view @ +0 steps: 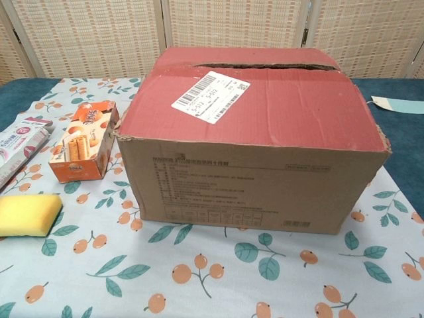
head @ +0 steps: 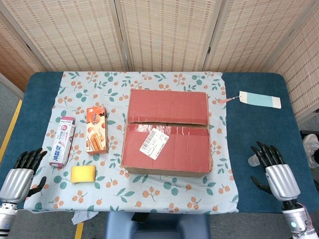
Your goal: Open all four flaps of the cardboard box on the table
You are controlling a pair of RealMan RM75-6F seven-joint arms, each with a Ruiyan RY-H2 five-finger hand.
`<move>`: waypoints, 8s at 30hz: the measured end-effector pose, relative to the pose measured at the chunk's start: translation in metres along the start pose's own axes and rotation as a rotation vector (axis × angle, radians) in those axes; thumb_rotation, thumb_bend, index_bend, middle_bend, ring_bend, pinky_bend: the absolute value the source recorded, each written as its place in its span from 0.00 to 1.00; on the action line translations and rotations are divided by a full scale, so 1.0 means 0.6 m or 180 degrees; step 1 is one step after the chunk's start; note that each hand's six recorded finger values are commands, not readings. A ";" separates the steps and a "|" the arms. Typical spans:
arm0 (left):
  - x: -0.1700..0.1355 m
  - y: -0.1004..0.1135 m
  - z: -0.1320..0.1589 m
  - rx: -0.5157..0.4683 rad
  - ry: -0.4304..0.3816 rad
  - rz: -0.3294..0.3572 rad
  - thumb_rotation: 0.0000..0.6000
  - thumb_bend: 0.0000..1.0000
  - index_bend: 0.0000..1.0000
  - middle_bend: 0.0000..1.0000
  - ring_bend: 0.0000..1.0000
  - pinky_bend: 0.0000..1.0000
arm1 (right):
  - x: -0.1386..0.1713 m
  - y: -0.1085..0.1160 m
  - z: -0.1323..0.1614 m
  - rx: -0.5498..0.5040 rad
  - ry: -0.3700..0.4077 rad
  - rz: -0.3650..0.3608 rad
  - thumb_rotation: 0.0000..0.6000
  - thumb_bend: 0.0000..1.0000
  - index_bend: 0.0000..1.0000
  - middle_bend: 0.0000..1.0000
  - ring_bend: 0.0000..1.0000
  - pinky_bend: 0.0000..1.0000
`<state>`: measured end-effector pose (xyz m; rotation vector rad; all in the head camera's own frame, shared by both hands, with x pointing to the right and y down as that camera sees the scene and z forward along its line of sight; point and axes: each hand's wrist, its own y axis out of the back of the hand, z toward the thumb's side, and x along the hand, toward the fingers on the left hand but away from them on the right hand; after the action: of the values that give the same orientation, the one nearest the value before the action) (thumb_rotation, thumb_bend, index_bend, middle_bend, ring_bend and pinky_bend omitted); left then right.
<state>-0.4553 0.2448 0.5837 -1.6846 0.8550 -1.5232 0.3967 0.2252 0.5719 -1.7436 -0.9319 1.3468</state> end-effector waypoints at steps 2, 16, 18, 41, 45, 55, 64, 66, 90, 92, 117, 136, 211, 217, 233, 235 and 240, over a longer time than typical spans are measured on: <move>0.001 -0.001 0.000 0.0003 0.0005 -0.0011 1.00 0.49 0.01 0.07 0.09 0.01 | 0.000 0.002 -0.001 -0.0007 -0.0007 -0.0004 1.00 0.35 0.00 0.00 0.00 0.00; 0.001 0.000 0.001 -0.0032 -0.0003 -0.0005 1.00 0.49 0.01 0.07 0.09 0.02 | -0.019 -0.003 0.004 0.0132 0.0005 -0.0166 1.00 0.35 0.00 0.00 0.00 0.00; 0.002 0.002 -0.001 -0.0009 0.0017 0.0018 1.00 0.49 0.01 0.07 0.09 0.02 | -0.031 -0.005 0.010 0.0142 0.0055 -0.0224 1.00 0.35 0.00 0.00 0.00 0.00; 0.026 0.001 -0.033 -0.0015 0.0287 0.0023 1.00 0.49 0.01 0.07 0.09 0.03 | -0.235 0.055 0.149 -0.0187 0.0569 0.0107 1.00 0.35 0.00 0.00 0.00 0.00; 0.027 0.003 -0.035 -0.0068 0.0295 0.0030 1.00 0.49 0.01 0.07 0.09 0.03 | -0.259 0.067 0.184 -0.0170 0.0660 0.0101 1.00 0.35 0.00 0.00 0.00 0.00; 0.030 0.009 -0.053 -0.0238 0.0335 -0.0014 1.00 0.49 0.02 0.07 0.09 0.03 | -0.302 0.057 0.230 0.0029 0.0720 0.0143 1.00 0.35 0.00 0.00 0.00 0.00; 0.029 0.021 -0.061 -0.0402 0.0315 0.0014 1.00 0.49 0.02 0.07 0.09 0.03 | -0.356 0.026 0.245 0.0198 0.0704 0.0196 1.00 0.35 0.00 0.00 0.00 0.00; 0.029 0.022 -0.065 -0.0422 0.0319 0.0010 1.00 0.49 0.02 0.07 0.09 0.03 | -0.366 0.017 0.248 0.0216 0.0695 0.0228 1.00 0.35 0.00 0.00 0.00 0.00; 0.037 0.015 -0.086 -0.0547 0.0383 -0.0094 1.00 0.49 0.02 0.07 0.09 0.03 | -0.478 0.067 0.303 0.0029 0.0660 -0.0059 1.00 0.35 0.00 0.00 0.00 0.00; 0.037 0.015 -0.088 -0.0567 0.0384 -0.0097 1.00 0.49 0.02 0.07 0.09 0.03 | -0.486 0.076 0.306 0.0006 0.0641 -0.0090 1.00 0.35 0.00 0.00 0.00 0.00; 0.044 0.015 -0.121 -0.0794 0.0474 -0.0162 1.00 0.49 0.02 0.07 0.09 0.02 | -0.613 0.188 0.323 -0.0231 0.0113 -0.0336 1.00 0.35 0.00 0.00 0.00 0.00; 0.056 0.006 -0.148 -0.0801 0.0686 -0.0220 1.00 0.49 0.02 0.07 0.08 0.03 | -0.633 0.150 0.299 -0.0790 0.0268 0.0168 1.00 0.35 0.00 0.00 0.00 0.00; 0.079 -0.028 -0.140 -0.0560 0.0723 -0.0320 1.00 0.49 0.00 0.06 0.09 0.03 | -0.374 0.037 0.184 -0.3245 0.0593 0.2002 1.00 0.35 0.19 0.08 0.20 0.23; 0.080 -0.028 -0.137 -0.0526 0.0720 -0.0311 1.00 0.49 0.00 0.06 0.09 0.03 | -0.360 0.049 0.189 -0.3271 0.0695 0.2004 1.00 0.35 0.19 0.08 0.20 0.23; 0.088 -0.032 -0.121 -0.0367 0.0696 -0.0291 1.00 0.49 0.00 0.06 0.10 0.04 | -0.258 0.130 0.222 -0.3051 0.1085 0.1941 1.00 0.35 0.16 0.08 0.20 0.23; 0.089 -0.034 -0.120 -0.0368 0.0701 -0.0308 1.00 0.49 0.00 0.06 0.10 0.04 | -0.236 0.139 0.229 -0.2982 0.1142 0.1919 1.00 0.35 0.16 0.08 0.20 0.23; 0.090 -0.035 -0.117 -0.0338 0.0702 -0.0335 1.00 0.49 0.00 0.06 0.10 0.04 | -0.183 0.155 0.243 -0.2814 0.1246 0.1863 1.00 0.35 0.16 0.08 0.20 0.22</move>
<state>-0.5201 0.2061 0.6345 -1.6808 0.9898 -1.7880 0.2437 0.1023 0.5127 -3.0049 -0.8771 0.8663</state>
